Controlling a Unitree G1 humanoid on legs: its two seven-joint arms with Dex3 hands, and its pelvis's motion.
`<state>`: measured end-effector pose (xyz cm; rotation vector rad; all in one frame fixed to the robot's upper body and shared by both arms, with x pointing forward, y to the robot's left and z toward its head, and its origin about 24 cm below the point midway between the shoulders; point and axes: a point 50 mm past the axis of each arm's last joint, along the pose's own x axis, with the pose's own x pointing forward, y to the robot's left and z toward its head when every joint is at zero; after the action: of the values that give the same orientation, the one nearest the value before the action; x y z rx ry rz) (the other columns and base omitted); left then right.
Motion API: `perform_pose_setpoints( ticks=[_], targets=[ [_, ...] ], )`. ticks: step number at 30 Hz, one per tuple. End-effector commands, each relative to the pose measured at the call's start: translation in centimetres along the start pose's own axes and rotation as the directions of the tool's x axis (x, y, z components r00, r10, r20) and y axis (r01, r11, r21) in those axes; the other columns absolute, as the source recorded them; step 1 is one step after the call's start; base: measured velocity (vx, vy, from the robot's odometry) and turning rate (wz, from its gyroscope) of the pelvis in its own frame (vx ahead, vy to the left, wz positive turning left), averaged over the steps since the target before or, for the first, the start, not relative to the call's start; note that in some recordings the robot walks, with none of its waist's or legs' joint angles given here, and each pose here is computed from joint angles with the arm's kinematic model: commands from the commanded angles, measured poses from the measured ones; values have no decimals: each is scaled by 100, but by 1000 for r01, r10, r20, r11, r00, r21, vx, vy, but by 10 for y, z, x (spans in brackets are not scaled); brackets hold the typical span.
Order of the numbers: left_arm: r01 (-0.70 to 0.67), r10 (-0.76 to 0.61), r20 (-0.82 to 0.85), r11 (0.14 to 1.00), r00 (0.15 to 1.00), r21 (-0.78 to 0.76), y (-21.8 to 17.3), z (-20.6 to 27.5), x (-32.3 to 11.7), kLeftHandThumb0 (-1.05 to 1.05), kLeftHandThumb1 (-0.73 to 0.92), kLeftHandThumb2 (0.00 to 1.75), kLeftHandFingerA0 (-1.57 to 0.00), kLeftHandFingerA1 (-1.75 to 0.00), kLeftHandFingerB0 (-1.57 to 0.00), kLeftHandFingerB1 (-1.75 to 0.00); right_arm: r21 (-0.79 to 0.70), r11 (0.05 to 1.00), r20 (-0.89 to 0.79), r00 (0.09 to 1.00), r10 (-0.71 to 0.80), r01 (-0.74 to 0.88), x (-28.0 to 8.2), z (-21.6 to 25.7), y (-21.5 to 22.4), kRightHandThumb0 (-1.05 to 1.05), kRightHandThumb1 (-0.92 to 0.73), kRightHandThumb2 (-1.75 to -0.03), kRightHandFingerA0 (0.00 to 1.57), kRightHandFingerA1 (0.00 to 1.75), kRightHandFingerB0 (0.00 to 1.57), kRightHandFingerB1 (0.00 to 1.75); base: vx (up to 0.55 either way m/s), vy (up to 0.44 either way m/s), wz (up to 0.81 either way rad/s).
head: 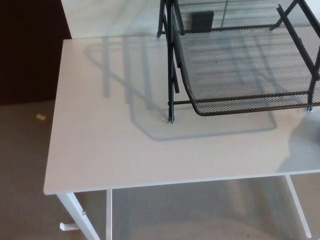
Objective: The robot walks towards a desk on which a file tray is kept in the middle and a cube is kept to its right. The robot lifts the cube using its right hand and places it on the file tray.
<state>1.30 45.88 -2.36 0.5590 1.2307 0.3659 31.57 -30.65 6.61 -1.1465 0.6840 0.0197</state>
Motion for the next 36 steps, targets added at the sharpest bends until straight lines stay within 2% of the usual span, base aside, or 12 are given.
perform_pose_setpoints(
  ticks=[1, 7, 15, 17, 22, 25, 26, 27, 28, 29, 32, 36],
  targets=[
    [-4, 3, 18, 999, 1000, 45, 10, 4, -3, -105, 92, 74, -50, -93, -30, -80, -366, 916, -111, 984, 136, -168, -4, -28, 54, -30, -46, -53, 66, 84, 86, 66, 0, 0, 0],
    [-7, 6, 17, 999, 1000, 52, 10, 4, -3, -105, 92, 74, -51, -93, -30, -78, -511, 853, -112, 992, 57, -107, 6, -27, 59, -29, -59, -59, 77, 139, 74, 85, 0, 0, 0],
    [-11, 11, 3, 999, 1000, 39, 12, 1, -3, -105, 92, 73, -52, -94, -30, -79, -553, 832, -121, 992, -34, -39, 4, -29, 39, -31, -67, -61, 67, 128, 61, 76, 0, 0, -1],
    [-12, 12, 4, 999, 1000, 36, 12, 0, -4, -105, 91, 71, -51, -96, -30, -81, -578, 811, -53, 988, -146, 88, -2, -35, 21, -36, -81, -69, 73, 156, 59, 109, 0, 0, 0],
    [-21, 21, -9, 1000, 1000, 21, 13, -1, -4, -105, 92, 71, -53, -97, -32, -81, -437, 865, 81, 968, -237, 248, -15, -37, -9, -28, -75, -66, 77, 157, 76, 86, 0, 0, 0],
    [-17, 18, -12, 1000, 1000, 24, 14, -2, -5, -95, 68, 127, -64, -93, -27, -71, -326, 880, 108, 938, -330, 347, -23, -34, -39, -30, -79, -63, 83, 152, 74, 123, 0, 0, 0],
    [-14, 14, -12, 1000, 1000, 14, 14, -2, -5, -104, 91, 72, -50, -97, -31, -81, -331, 865, 125, 926, -356, 377, -25, -33, -47, -32, -72, -64, 75, 162, 67, 145, 0, 0, 0],
    [-22, 22, -16, 999, 1000, 25, 14, -4, -5, -94, 68, 127, -63, -92, -28, -71, -288, 864, 151, 910, -386, 413, -33, -27, -64, -25, -76, -64, 79, 167, 69, 134, 0, 0, 0],
    [-23, 23, -18, 999, 1000, 25, 14, -4, -5, -94, 68, 127, -63, -92, -28, -71, -287, 865, 153, 911, -383, 412, -32, -27, -63, -25, -76, -64, 79, 167, 69, 134, 0, 0, 0],
    [-22, 22, -16, 1000, 1000, 23, 14, -5, -5, -103, 92, 72, -51, -95, -32, -79, -269, 857, 164, 898, -408, 438, -35, -25, -69, -23, -74, -68, 80, 159, 79, 114, 0, 0, 0],
    [-19, 19, -13, 1000, 1000, 23, 14, -6, -6, -104, 91, 76, -47, -93, -34, -80, -172, 860, 183, 874, -451, 480, -54, -16, -102, -29, -71, -61, 80, 150, 81, 89, 0, 0, 0],
    [-21, 21, -9, 1000, 1000, 21, 16, -6, -7, -105, 91, 73, -52, -100, -32, -83, -21, 837, 238, 816, -527, 547, -73, -8, -125, -24, -65, -82, 86, 157, 81, 126, 0, 0, 0]
  ],
)
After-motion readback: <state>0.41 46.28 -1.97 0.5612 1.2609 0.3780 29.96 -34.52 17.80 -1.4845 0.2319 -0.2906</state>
